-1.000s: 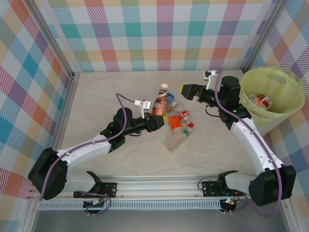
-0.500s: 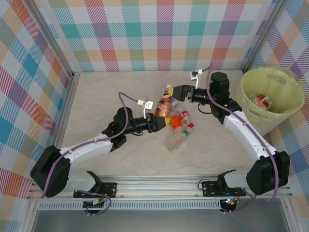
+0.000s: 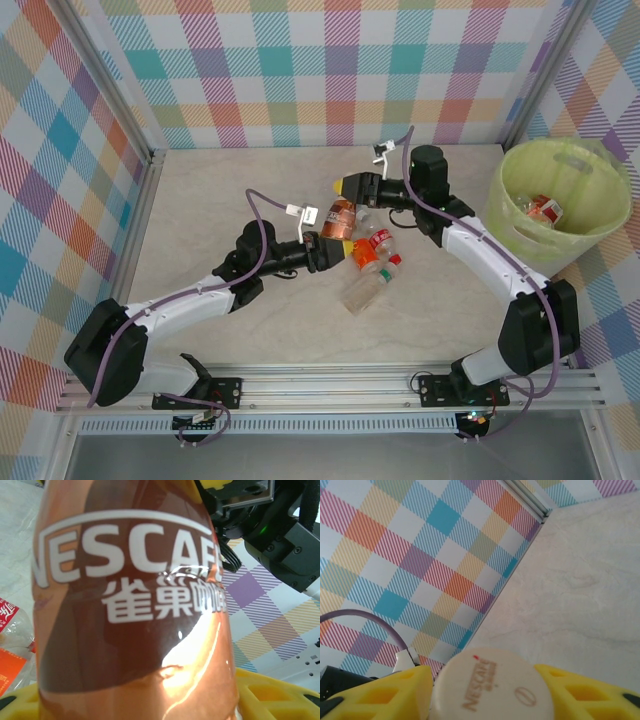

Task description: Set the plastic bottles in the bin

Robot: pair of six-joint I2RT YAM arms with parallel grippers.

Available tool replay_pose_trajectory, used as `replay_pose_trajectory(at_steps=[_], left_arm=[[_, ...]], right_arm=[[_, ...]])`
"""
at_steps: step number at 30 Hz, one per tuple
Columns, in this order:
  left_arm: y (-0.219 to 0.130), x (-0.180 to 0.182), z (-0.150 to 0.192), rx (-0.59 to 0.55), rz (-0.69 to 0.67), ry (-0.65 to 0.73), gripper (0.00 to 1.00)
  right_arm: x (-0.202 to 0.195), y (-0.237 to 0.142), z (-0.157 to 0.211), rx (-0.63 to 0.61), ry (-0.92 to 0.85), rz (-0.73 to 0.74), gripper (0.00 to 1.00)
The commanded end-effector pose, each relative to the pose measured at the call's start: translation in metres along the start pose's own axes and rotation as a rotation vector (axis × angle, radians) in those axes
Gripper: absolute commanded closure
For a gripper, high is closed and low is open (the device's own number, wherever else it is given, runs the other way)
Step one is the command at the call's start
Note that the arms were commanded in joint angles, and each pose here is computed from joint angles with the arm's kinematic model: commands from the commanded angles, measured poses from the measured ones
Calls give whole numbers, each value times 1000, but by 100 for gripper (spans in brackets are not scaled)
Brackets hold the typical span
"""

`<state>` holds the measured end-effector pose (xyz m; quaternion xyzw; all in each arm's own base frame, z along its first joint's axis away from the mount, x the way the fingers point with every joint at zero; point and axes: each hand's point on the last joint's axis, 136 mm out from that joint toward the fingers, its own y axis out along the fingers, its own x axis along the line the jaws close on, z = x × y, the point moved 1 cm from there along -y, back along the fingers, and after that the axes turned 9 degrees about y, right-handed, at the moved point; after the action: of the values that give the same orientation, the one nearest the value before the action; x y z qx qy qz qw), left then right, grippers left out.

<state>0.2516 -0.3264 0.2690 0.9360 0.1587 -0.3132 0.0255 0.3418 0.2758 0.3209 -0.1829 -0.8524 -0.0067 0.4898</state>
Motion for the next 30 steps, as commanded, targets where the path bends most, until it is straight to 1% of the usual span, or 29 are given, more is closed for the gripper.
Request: replay_pose_trajectory(at_steps=[1, 3, 4, 6, 8, 10, 12, 15, 17, 19, 22, 27, 30], left_arm=[[1, 2, -13, -36, -19, 22, 53], [1, 6, -10, -24, -32, 14, 50], [1, 8, -9, -20, -42, 7, 46], [1, 12, -7, -11, -66, -4, 32], [0, 16, -5, -11, -86, -4, 13], [-3, 19, -5, -20, -108, 2, 1], [-6, 23, -4, -26, -138, 6, 0], [-12, 34, -1, -28, -213, -3, 0], [-17, 50, 4, -17, -304, -19, 0], [-23, 65, 11, 3, -394, -38, 0], [-28, 80, 23, 33, -467, -60, 0], [-27, 94, 37, 68, -513, -88, 0], [-26, 100, 40, 77, -530, -96, 0]], right_arm=[[27, -7, -10, -40, -92, -55, 53], [27, -9, -10, -55, -104, -43, 56], [26, -11, -10, -66, -110, -36, 58], [27, -13, -11, -81, -120, -25, 59], [25, -16, -13, -105, -127, 1, 60], [14, -21, -21, -161, -124, 78, 61], [-1, -29, -27, -221, -124, 187, 62], [-29, -48, -38, -320, -101, 396, 63], [-46, -67, -44, -379, -90, 547, 63], [-52, -83, -48, -423, -107, 638, 63], [-45, -103, -54, -481, -177, 702, 62], [-21, -143, -69, -599, -322, 805, 61], [-1, -171, -82, -697, -436, 880, 61]])
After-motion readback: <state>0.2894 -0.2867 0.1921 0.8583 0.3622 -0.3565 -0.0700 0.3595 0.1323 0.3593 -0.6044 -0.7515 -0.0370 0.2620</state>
